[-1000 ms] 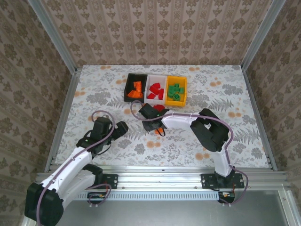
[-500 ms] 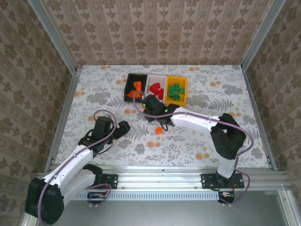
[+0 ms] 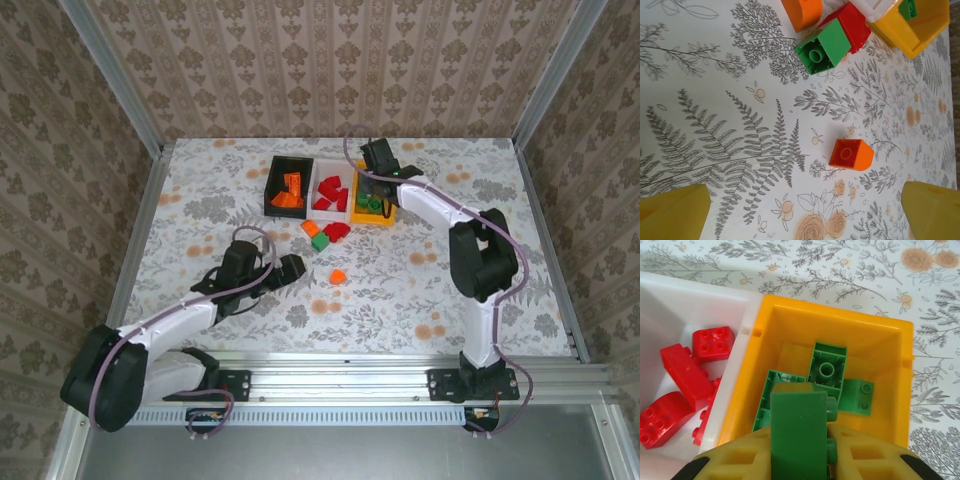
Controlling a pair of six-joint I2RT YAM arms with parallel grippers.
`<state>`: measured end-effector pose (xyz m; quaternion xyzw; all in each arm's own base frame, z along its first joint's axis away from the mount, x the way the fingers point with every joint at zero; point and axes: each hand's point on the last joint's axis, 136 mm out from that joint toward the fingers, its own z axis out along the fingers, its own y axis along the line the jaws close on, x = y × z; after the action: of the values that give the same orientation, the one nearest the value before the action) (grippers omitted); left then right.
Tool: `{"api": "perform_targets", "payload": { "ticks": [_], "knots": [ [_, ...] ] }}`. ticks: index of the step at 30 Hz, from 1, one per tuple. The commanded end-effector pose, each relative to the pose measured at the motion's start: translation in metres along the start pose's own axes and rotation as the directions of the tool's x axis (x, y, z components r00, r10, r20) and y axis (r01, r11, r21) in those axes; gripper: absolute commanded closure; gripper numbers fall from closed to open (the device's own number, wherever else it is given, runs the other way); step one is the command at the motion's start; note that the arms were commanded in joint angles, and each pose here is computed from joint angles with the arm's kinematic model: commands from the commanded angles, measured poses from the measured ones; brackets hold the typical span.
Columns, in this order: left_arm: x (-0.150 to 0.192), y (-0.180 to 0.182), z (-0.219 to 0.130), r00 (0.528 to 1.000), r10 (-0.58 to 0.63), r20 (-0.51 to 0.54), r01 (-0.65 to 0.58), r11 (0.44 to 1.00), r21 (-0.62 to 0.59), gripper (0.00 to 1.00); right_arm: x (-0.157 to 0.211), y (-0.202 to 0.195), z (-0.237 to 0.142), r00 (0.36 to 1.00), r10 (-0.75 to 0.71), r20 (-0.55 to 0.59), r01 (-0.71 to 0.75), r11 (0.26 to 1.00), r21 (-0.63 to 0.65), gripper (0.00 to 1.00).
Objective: Sort the legos into containers by color
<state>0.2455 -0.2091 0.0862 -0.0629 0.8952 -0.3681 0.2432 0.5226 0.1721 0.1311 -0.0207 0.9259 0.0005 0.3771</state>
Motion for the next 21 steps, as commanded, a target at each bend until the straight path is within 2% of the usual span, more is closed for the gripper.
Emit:
{"api": "perform_targets", "payload": {
  "ticks": [1,5,8,11,16,21],
  "knots": [
    [-0.011,-0.025,0.001,0.998,0.069,0.005,-0.069,0.995,0.071,0.0,0.0,0.0,0.012,0.999,-0.026,-0.043,0.026,1.0,-0.003,0.72],
    [-0.011,-0.021,0.001,0.998,0.07,0.006,-0.07,0.996,0.048,0.0,0.002,-0.003,0.024,0.998,-0.029,-0.061,0.03,0.999,0.023,0.68],
    [-0.01,-0.017,0.002,0.998,0.068,0.007,-0.068,0.997,0.035,0.0,0.005,-0.006,0.027,0.997,-0.022,-0.071,0.024,0.999,0.039,0.55],
    [-0.01,-0.016,0.002,0.998,0.068,0.001,-0.068,0.997,0.029,0.0,0.002,-0.008,0.02,0.998,-0.018,-0.062,0.02,0.999,0.042,0.51],
    [-0.013,-0.016,-0.005,0.997,0.08,0.014,-0.08,0.997,0.006,0.0,-0.005,-0.002,-0.018,1.0,-0.006,0.007,0.006,0.999,0.047,0.49],
    [-0.022,0.0,-0.023,0.995,0.059,0.086,-0.054,0.997,-0.059,0.0,0.023,0.025,-0.064,0.998,0.04,0.054,-0.041,0.999,0.032,0.42]
  ]
}}
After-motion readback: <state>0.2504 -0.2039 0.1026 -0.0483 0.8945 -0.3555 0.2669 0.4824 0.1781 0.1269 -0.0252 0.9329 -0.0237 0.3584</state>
